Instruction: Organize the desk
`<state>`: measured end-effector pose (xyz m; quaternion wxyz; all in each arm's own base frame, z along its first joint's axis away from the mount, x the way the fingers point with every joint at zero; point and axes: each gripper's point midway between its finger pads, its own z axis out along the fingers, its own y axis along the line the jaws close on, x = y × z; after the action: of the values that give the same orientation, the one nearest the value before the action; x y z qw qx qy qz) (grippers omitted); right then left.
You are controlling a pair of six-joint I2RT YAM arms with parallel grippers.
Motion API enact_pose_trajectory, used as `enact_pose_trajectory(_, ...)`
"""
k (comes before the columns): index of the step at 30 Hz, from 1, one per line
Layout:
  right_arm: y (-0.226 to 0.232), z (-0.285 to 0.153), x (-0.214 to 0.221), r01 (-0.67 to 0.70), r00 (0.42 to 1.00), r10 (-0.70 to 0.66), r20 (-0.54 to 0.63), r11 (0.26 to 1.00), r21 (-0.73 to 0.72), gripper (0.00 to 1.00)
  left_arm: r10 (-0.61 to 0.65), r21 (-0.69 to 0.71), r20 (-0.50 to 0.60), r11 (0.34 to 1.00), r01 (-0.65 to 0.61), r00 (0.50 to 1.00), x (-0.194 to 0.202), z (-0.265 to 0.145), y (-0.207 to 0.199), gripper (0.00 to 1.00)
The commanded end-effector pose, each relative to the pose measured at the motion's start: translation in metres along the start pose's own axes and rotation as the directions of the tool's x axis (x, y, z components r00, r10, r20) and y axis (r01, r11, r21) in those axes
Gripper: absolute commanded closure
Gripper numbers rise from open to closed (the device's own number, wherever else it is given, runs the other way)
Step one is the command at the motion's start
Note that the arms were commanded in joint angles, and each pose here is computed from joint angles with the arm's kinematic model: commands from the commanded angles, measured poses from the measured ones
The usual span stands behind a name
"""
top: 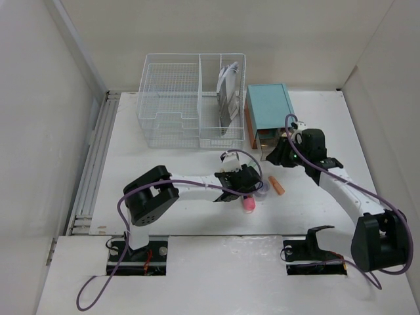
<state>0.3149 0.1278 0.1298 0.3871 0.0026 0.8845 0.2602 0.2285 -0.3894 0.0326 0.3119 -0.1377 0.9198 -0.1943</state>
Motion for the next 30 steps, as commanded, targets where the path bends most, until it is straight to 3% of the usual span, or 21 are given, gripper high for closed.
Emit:
enact_pose_trajectory(1,0.014,-0.010,0.003,0.049,0.999,-0.050,-0.009,0.997,-0.061,0.58,0.111,-0.124,-0.050,0.985,-0.116,0.993,0.014,0.001,0.038,0.71)
enact_pose_trajectory(2,0.015,-0.010,0.003,0.049,0.999,-0.050,-0.012,0.996,-0.070,0.58,0.111,-0.124,-0.050,0.985,-0.116,0.993,0.014,0.001,0.038,0.73)
enact_pose_trajectory(5,0.018,-0.013,0.008,0.063,0.997,-0.065,-0.029,0.994,-0.088,0.35,0.111,-0.124,-0.050,0.985,-0.116,0.993,0.013,-0.002,0.038,0.75)
enact_pose_trajectory(7,0.020,-0.014,0.007,0.073,0.996,-0.077,-0.034,0.992,-0.100,0.23,0.115,-0.115,-0.048,0.986,-0.120,0.992,0.011,-0.003,0.034,0.76)
enact_pose_trajectory(8,0.019,-0.015,0.010,0.068,0.996,-0.073,-0.046,0.993,-0.096,0.21,0.115,-0.115,-0.048,0.986,-0.120,0.992,0.011,-0.003,0.033,0.81)
enact_pose_trajectory(12,0.026,-0.022,0.011,0.087,0.994,-0.094,-0.053,0.988,-0.128,0.20,0.119,-0.122,-0.051,0.985,-0.125,0.992,0.010,-0.004,0.034,0.86)
enact_pose_trajectory(17,0.038,-0.042,0.017,0.121,0.987,-0.137,-0.083,0.978,-0.170,0.14,0.113,-0.111,-0.046,0.987,-0.118,0.992,0.007,-0.010,0.032,1.00)
enact_pose_trajectory(26,0.057,-0.073,0.026,0.136,0.977,-0.171,-0.129,0.960,-0.244,0.14,0.093,-0.055,0.050,0.994,-0.090,0.994,-0.026,-0.049,0.015,1.00)
enact_pose_trajectory(30,0.077,-0.093,-0.003,0.215,0.973,-0.231,-0.027,0.936,-0.280,0.14,0.111,0.010,0.122,0.993,-0.114,0.986,-0.050,-0.077,-0.009,1.00)
